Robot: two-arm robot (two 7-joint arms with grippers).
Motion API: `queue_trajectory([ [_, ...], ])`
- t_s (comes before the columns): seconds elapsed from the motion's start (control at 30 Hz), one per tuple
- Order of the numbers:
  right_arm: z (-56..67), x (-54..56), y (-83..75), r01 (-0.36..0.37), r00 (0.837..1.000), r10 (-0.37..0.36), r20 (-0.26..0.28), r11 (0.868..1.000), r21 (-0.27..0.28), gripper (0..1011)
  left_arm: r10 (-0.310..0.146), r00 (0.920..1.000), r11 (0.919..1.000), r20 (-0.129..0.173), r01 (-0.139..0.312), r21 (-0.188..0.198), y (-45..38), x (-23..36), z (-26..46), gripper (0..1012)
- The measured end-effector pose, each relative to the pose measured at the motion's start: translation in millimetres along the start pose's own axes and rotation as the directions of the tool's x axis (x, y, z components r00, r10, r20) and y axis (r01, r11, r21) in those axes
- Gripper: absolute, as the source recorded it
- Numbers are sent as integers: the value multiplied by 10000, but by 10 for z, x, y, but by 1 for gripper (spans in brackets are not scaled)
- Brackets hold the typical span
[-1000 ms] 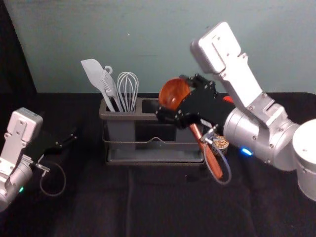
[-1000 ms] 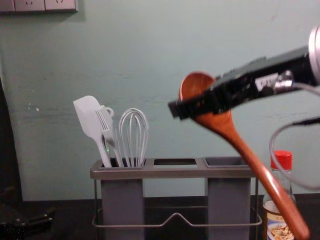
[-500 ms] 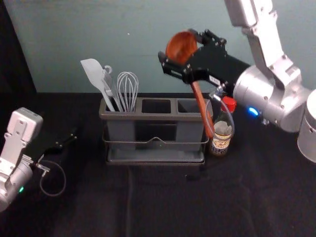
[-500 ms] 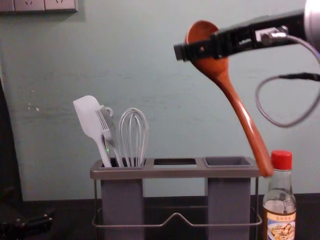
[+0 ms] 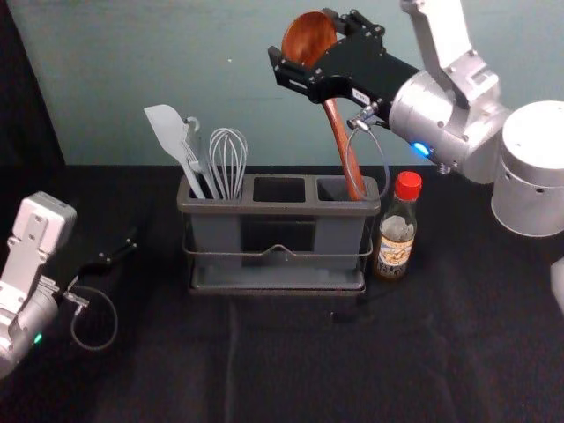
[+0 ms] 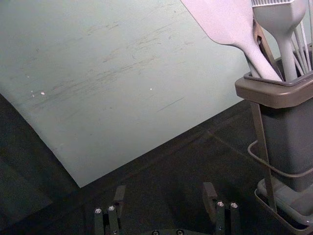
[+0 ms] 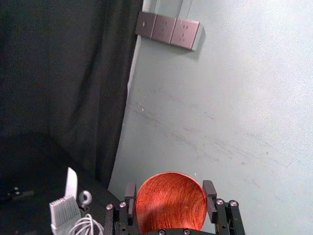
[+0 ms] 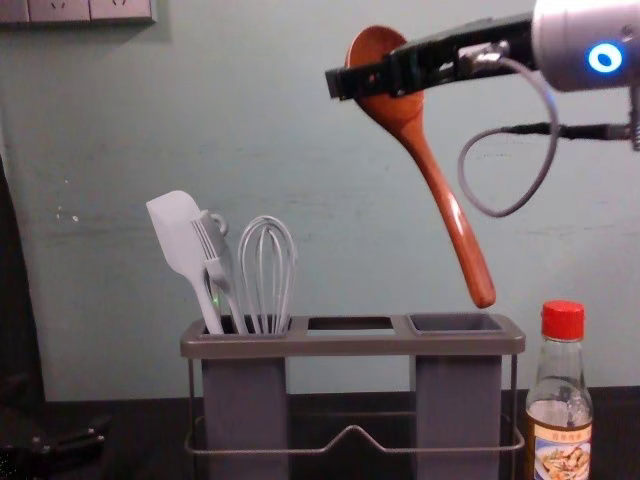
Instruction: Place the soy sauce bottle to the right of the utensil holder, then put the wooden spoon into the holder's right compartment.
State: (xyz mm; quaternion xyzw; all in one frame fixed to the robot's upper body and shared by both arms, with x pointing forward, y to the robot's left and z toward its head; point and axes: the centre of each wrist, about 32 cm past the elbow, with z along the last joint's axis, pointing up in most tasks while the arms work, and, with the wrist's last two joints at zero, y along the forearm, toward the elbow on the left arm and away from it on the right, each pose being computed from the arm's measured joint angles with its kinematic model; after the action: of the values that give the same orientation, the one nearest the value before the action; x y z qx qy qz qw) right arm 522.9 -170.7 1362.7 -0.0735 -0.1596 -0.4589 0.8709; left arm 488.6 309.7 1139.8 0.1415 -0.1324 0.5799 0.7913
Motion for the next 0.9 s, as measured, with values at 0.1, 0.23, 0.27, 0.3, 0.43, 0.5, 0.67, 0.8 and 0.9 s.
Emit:
queue_trajectory([
  [0.1,-16,9,93,12,10000,-11,92,9999,-164,838,1,10000,10000,0,-1,-1,0,0,0,1011],
  [0.23,-30,25,195,63,9994,-50,328,9993,-374,839,0,10000,10000,0,0,-1,0,0,0,1011],
  [0.27,-31,30,206,66,9993,-52,361,9992,-395,838,0,10000,10000,0,0,0,0,0,0,1012],
  [0.3,-34,34,215,63,9993,-48,374,9991,-414,838,0,10000,10000,0,0,-1,0,0,0,1011],
  [0.43,-76,50,244,49,9992,-27,396,9985,-550,838,0,10000,10000,1,0,0,0,0,0,1011],
  [0.5,-107,58,254,63,9992,-39,387,9980,-623,838,0,10000,10000,0,0,0,0,0,0,1011],
  [0.67,-168,70,268,17,9995,7,311,9971,-763,838,0,10000,10000,0,0,0,0,0,0,1011],
  [0.8,-202,72,276,-15,9996,38,278,9966,-822,838,0,10000,10000,1,0,-1,0,0,0,1011],
  [0.9,-224,83,282,-14,9997,36,253,9963,-854,838,0,10000,10000,0,0,-1,0,0,0,1012],
])
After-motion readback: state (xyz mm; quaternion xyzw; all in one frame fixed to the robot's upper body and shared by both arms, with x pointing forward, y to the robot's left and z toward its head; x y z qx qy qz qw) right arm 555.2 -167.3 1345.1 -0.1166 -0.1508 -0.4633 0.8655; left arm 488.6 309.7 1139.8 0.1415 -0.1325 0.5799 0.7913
